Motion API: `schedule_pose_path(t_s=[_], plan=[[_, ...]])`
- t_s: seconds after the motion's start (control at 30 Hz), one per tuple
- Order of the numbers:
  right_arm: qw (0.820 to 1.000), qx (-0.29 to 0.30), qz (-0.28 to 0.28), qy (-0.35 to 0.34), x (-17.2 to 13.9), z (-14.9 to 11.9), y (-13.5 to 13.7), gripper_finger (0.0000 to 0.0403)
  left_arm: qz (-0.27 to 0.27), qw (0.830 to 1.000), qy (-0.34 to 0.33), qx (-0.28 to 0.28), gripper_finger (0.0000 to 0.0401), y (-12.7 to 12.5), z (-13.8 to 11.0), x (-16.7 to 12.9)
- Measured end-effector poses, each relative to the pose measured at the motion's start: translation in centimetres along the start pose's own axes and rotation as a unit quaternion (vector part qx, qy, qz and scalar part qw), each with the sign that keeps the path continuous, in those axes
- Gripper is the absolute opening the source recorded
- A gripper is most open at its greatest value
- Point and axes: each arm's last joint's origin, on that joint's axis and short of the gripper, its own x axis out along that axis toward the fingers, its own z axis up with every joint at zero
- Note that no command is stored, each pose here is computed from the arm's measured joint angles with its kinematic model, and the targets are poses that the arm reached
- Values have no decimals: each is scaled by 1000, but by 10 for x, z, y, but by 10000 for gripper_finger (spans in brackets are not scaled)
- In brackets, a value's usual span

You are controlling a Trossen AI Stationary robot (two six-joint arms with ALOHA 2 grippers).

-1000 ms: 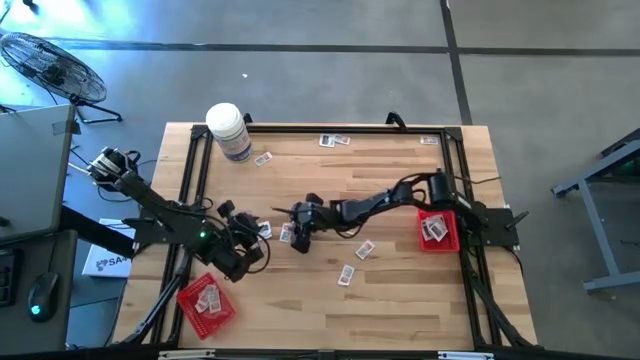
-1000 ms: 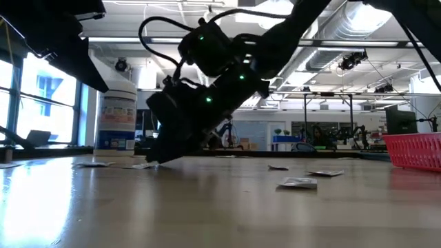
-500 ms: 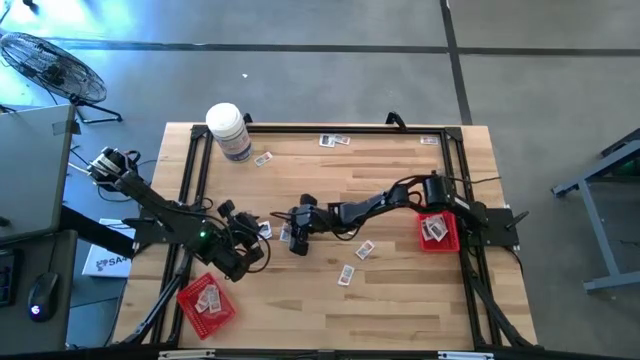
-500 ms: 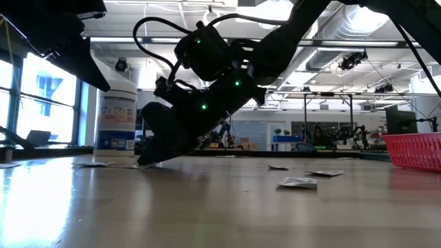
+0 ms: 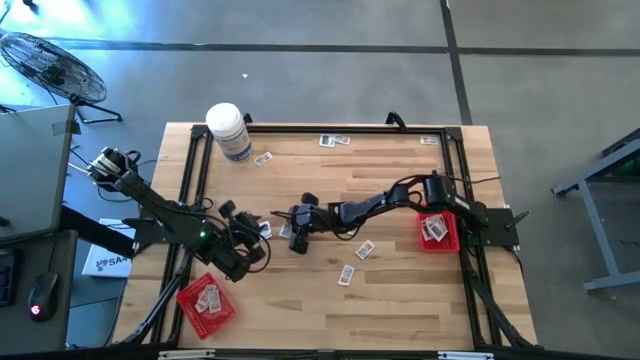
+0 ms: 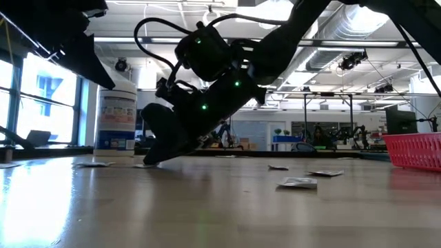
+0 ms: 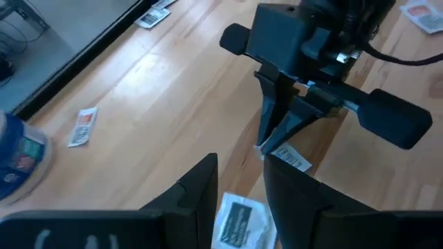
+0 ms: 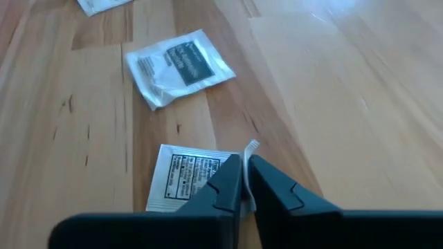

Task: Pick & Place First Aid Supplies
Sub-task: Put the ointment pack into the left red bin

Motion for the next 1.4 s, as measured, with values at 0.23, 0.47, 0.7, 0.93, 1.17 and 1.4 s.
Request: schedule_pose_path(t_s=[0.23,0.47,0.7,0.93,1.17,1.4], plan=[[999,-21,16,-20,-20,17,12,8,-28,999,12,18,115,0,-22,14],[993,-95,30,-56,-43,33,39,10,-146,988,18,51,115,-16,-25,18],[980,-173,9,-103,-75,49,69,11,-194,978,-4,76,115,-22,-23,18],[966,-225,11,-126,-83,48,89,5,-159,984,-36,66,115,-21,-21,18],[965,-223,-3,-138,-84,50,90,6,-194,978,-50,67,115,-26,-16,16],[966,-215,0,-146,-85,52,90,7,-197,975,-69,77,115,-28,-12,15]])
